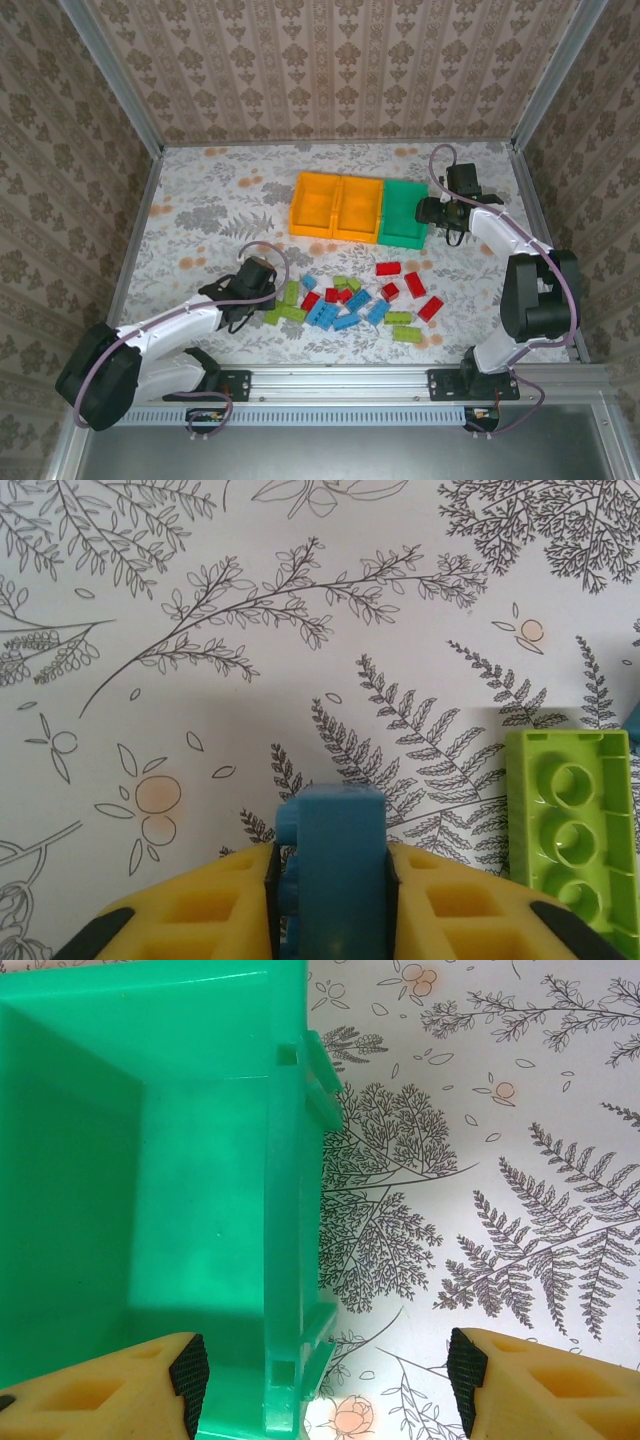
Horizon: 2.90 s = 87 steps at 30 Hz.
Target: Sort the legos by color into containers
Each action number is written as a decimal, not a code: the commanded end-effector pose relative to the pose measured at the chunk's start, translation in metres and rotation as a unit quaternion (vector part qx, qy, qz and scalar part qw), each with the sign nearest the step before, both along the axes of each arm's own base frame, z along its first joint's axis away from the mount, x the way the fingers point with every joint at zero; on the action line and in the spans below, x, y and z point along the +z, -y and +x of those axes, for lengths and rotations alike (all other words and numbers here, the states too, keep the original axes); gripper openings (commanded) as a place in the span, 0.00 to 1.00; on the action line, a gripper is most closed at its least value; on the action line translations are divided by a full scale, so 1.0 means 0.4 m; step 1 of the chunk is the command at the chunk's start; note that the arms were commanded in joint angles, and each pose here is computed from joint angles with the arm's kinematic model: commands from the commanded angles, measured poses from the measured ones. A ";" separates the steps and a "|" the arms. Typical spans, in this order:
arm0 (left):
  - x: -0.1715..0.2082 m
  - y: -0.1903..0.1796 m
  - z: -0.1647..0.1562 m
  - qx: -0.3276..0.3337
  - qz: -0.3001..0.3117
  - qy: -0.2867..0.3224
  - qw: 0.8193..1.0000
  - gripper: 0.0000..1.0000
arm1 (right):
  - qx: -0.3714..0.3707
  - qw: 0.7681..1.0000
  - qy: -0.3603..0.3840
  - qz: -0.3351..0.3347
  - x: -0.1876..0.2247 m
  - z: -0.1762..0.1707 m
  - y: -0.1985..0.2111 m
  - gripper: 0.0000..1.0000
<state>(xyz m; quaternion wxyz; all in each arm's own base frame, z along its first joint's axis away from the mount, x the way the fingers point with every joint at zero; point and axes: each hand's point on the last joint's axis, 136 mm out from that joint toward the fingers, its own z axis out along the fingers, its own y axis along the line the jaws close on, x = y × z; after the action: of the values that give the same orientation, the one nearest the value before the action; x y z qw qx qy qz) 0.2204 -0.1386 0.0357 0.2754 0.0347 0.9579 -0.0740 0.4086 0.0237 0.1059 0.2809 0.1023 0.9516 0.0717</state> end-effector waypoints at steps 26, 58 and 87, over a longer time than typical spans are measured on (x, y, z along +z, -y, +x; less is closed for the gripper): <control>0.164 0.110 0.157 -0.043 -0.002 0.062 0.997 0.18 | -0.002 0.999 -0.022 0.035 -0.046 -0.013 -0.021 0.72; 0.217 0.263 0.274 -0.089 -0.056 0.067 0.992 0.58 | 0.072 0.997 -0.034 0.021 0.047 -0.163 -0.242 0.78; 0.152 0.010 0.154 -0.016 -0.046 0.082 0.995 1.00 | 0.070 0.981 -0.181 -0.008 -0.146 -0.207 -0.476 0.72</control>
<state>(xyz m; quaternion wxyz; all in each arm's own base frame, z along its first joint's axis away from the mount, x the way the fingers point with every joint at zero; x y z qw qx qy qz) 0.2823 -0.1458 0.0933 0.3422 0.0417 0.9315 -0.1160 0.3259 0.2194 0.0474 0.1068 0.0336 0.9900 0.0862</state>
